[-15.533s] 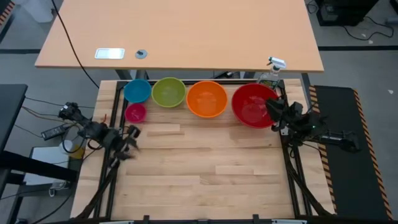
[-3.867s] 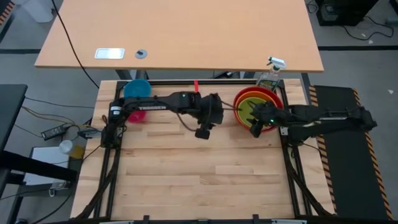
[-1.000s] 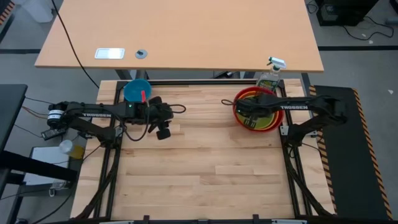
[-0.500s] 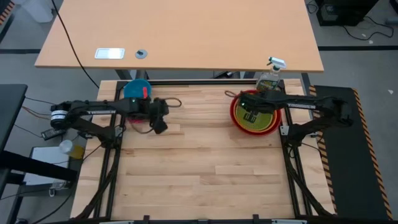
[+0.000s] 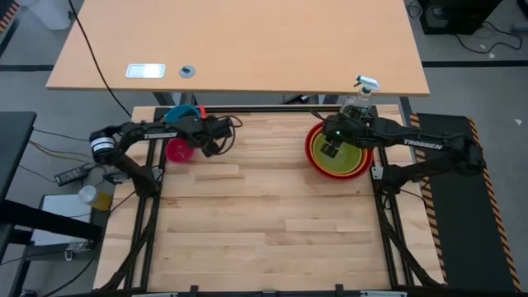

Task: Nest bowls inside each other by size order
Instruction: Stack the blue bowl on top of the green bowl

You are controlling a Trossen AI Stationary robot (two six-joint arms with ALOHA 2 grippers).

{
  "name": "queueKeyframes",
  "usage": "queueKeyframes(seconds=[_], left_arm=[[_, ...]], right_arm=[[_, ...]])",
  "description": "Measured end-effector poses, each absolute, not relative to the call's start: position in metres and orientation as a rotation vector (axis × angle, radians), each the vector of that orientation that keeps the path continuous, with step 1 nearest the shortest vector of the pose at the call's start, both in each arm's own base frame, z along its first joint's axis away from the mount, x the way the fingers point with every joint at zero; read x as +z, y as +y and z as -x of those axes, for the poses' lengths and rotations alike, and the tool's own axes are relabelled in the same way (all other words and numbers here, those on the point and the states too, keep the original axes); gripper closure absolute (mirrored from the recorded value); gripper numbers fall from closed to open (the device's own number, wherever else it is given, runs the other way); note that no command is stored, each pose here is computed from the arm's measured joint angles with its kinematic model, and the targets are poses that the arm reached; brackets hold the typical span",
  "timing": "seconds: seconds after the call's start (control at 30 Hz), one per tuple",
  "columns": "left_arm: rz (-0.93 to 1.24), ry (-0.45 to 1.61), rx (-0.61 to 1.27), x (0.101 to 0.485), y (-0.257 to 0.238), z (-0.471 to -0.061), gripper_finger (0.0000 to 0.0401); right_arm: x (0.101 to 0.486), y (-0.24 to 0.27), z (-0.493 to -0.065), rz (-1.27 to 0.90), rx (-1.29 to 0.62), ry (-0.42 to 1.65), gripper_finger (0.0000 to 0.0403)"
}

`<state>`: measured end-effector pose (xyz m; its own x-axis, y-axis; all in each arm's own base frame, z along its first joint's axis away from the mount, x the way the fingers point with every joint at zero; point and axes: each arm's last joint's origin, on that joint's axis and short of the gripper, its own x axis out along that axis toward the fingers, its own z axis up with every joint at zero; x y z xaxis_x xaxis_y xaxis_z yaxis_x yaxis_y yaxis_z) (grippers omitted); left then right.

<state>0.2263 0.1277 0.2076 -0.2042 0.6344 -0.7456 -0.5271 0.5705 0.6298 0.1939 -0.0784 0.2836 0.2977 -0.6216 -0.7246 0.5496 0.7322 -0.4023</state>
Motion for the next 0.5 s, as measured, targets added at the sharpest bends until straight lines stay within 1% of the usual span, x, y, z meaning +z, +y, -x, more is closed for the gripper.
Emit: queueKeyframes(seconds=[0.1, 0.2, 0.33, 0.5], left_arm=[[-0.110, 1.457, 1.085, 0.202, 0.134, -0.227, 0.0174], [-0.069, 1.508, 1.106, 0.193, 0.147, -0.222, 0.0173], [-0.027, 1.582, 1.105, 0.180, 0.163, -0.217, 0.0179], [-0.011, 1.654, 1.095, 0.165, 0.180, -0.211, 0.0195]], right_arm=[[0.283, -0.078, -0.196, 0.069, -0.755, 0.990, 0.0233], [0.283, -0.078, -0.200, 0.064, -0.734, 0.973, 0.0233], [0.283, -0.074, -0.206, 0.079, -0.711, 0.950, 0.0233], [0.284, -0.066, -0.211, 0.100, -0.677, 0.922, 0.0233]])
